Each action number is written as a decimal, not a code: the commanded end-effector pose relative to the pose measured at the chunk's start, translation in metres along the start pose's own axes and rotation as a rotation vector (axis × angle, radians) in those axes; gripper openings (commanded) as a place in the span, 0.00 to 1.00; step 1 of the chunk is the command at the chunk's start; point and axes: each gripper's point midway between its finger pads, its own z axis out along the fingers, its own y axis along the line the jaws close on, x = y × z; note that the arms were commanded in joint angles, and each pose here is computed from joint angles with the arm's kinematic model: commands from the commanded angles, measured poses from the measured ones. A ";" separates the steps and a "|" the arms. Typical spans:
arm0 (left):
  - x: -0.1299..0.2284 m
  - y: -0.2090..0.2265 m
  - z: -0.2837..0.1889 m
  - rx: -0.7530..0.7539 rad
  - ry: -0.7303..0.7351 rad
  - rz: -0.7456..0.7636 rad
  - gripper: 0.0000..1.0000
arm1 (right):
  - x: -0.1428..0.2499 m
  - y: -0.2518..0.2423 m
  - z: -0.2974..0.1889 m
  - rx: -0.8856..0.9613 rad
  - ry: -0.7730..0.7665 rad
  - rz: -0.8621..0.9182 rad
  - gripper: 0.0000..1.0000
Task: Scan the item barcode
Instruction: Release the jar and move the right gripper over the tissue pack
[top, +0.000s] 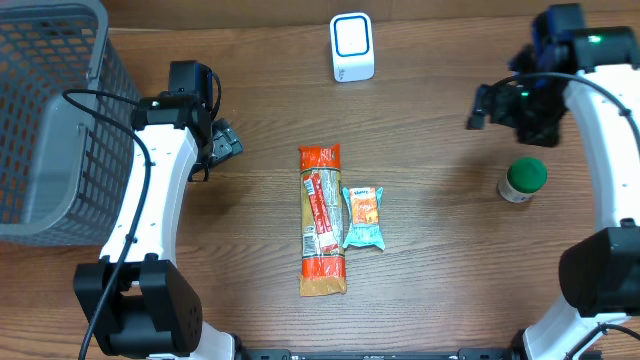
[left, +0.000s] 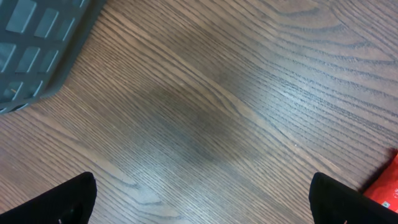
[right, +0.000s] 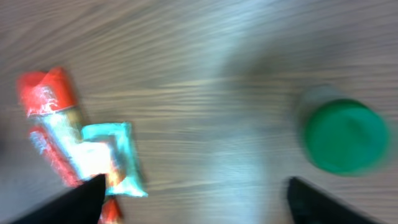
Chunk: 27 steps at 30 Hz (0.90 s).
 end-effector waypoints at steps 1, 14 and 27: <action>-0.006 0.000 -0.010 0.008 -0.036 0.006 1.00 | 0.012 0.034 0.011 -0.137 0.058 -0.045 0.75; -0.006 0.000 -0.010 0.008 -0.036 0.006 1.00 | 0.082 0.119 0.094 -0.160 0.182 -0.292 0.52; -0.006 0.000 -0.010 0.008 -0.036 0.006 1.00 | 0.139 0.206 0.159 -0.245 0.093 -0.431 0.22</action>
